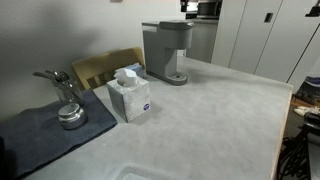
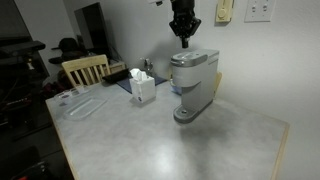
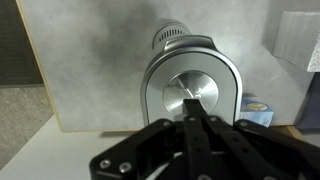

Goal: Press the top of the coffee maker

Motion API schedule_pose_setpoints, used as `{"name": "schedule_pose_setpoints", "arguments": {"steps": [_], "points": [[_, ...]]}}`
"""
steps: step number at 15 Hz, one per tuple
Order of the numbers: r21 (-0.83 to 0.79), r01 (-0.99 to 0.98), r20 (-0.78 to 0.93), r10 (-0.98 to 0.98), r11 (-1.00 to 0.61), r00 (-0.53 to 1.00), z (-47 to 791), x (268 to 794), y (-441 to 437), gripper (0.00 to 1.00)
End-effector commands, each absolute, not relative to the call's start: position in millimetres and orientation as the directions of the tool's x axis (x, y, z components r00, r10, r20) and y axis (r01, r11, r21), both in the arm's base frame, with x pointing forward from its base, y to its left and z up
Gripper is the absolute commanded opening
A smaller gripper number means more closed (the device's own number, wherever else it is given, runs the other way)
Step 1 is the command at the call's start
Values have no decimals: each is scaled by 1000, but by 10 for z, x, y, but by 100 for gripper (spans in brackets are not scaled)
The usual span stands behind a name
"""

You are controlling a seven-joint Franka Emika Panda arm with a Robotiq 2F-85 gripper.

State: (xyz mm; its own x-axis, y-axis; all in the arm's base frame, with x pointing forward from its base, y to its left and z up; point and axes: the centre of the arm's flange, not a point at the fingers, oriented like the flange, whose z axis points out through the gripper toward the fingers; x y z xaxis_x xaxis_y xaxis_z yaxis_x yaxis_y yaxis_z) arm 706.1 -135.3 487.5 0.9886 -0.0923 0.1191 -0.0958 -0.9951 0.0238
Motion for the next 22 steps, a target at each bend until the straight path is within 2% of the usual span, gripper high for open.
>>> {"name": "schedule_pose_setpoints", "arguments": {"steps": [1,22], "points": [[39,-88,142,-82,-995,987,4756,7087,-1404,0],[-43,-114,103,-118,-993,988,4535,7100,-1408,0]]}}
